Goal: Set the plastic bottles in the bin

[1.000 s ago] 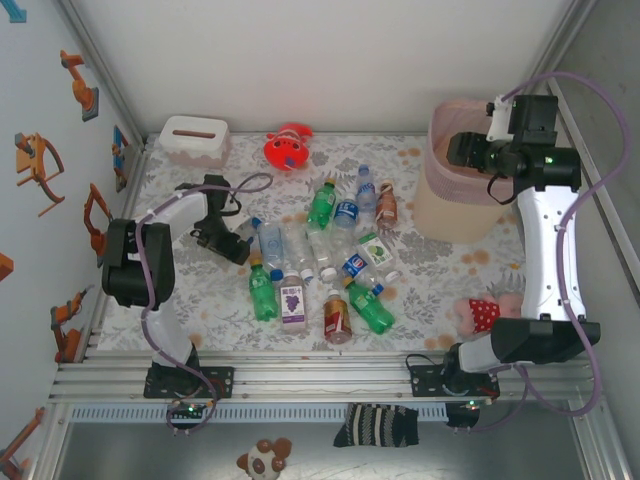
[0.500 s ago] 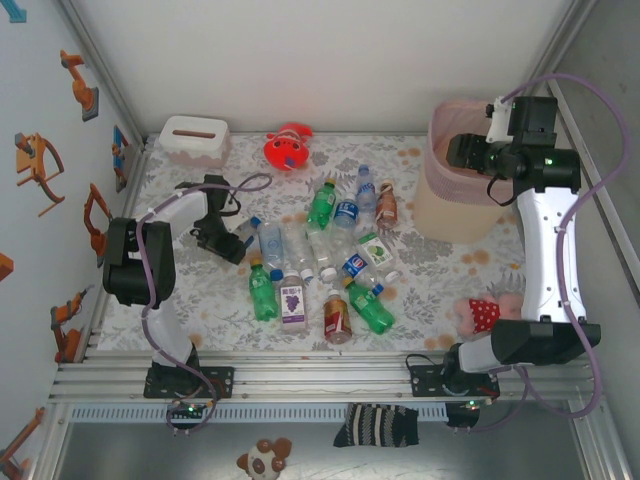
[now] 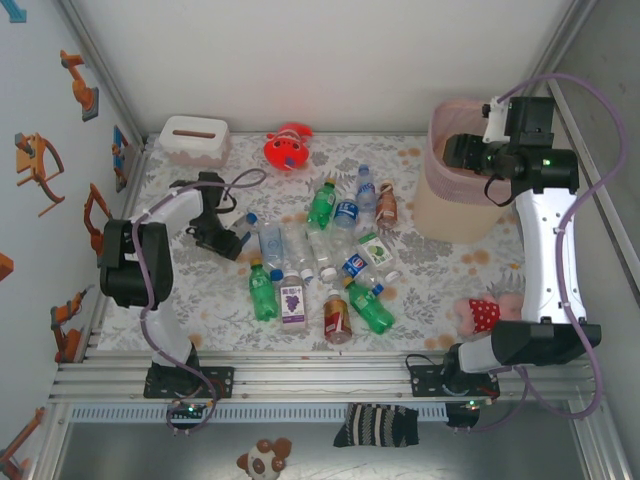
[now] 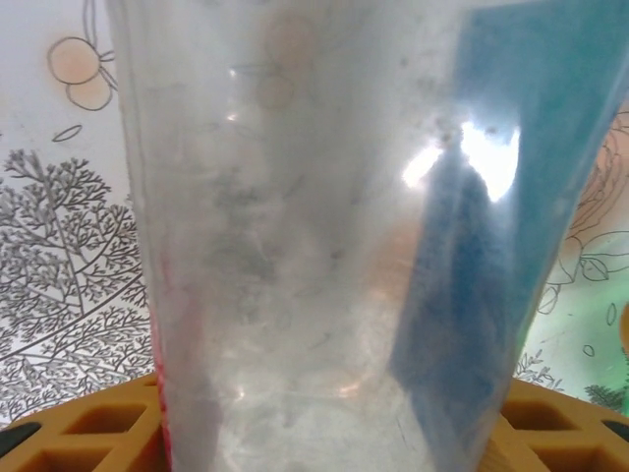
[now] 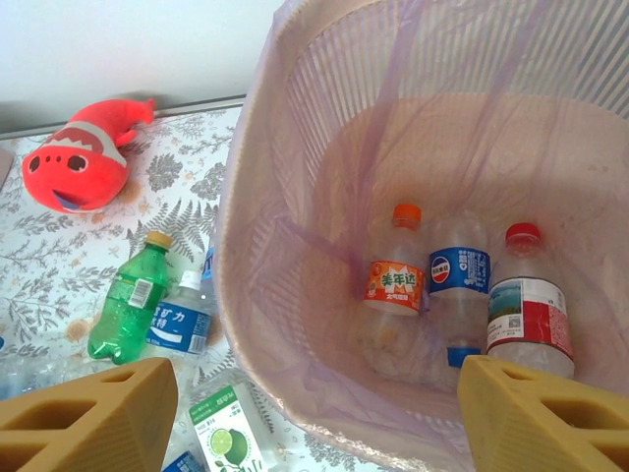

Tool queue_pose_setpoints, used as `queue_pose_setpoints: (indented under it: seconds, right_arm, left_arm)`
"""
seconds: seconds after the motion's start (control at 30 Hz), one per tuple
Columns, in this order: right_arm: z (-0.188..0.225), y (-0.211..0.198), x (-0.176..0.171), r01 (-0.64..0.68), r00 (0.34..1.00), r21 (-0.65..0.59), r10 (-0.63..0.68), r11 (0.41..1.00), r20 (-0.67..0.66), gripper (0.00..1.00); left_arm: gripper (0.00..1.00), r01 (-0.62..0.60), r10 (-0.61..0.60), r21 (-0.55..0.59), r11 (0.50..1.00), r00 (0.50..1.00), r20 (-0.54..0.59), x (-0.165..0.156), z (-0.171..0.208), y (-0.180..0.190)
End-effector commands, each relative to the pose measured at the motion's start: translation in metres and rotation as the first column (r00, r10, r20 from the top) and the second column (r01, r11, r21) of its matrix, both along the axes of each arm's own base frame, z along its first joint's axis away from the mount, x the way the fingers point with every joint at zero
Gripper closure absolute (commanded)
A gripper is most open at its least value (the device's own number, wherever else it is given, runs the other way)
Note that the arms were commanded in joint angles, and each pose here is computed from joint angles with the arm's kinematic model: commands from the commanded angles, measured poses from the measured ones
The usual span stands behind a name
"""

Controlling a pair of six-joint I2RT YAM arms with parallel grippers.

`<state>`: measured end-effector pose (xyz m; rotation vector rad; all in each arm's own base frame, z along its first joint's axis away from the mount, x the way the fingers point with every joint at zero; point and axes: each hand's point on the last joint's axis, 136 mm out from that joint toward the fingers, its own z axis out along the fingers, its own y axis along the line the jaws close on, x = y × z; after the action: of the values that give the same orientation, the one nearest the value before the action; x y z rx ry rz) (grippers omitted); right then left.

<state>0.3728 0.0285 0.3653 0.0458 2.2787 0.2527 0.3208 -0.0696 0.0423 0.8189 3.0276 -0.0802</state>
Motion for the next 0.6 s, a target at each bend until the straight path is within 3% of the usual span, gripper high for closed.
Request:
queue_pose_setpoints:
  seconds: [0.0,0.2,0.37,0.47,0.57]
  right_arm:
    - [0.021,0.010,-0.010,-0.022,0.998,0.032,0.020,0.999,0.057,0.26]
    - [0.033,0.026,-0.015,-0.077,0.992,0.092,0.067,0.993,0.108,0.26]
    - [0.048,0.054,-0.020,-0.191,0.967,0.154,0.159,0.969,0.198,0.26]
    - [0.065,0.076,-0.027,-0.293,0.929,0.202,0.229,0.934,0.289,0.27]
    - [0.079,0.095,-0.034,-0.390,0.883,0.232,0.290,0.891,0.369,0.27]
  left_arm:
    - [0.46,-0.032,0.036,-0.069,0.997,0.997,0.061,0.004,0.026,-0.007]
    - [0.46,-0.046,0.075,-0.184,0.982,0.985,0.156,0.011,0.054,-0.022]
    - [0.47,-0.006,0.107,-0.364,0.931,0.960,0.258,0.017,0.098,-0.049]
    - [0.49,0.073,0.118,-0.512,0.856,0.936,0.330,0.017,0.134,-0.073]
    - [0.49,0.193,0.111,-0.644,0.741,0.910,0.400,0.009,0.175,-0.099]
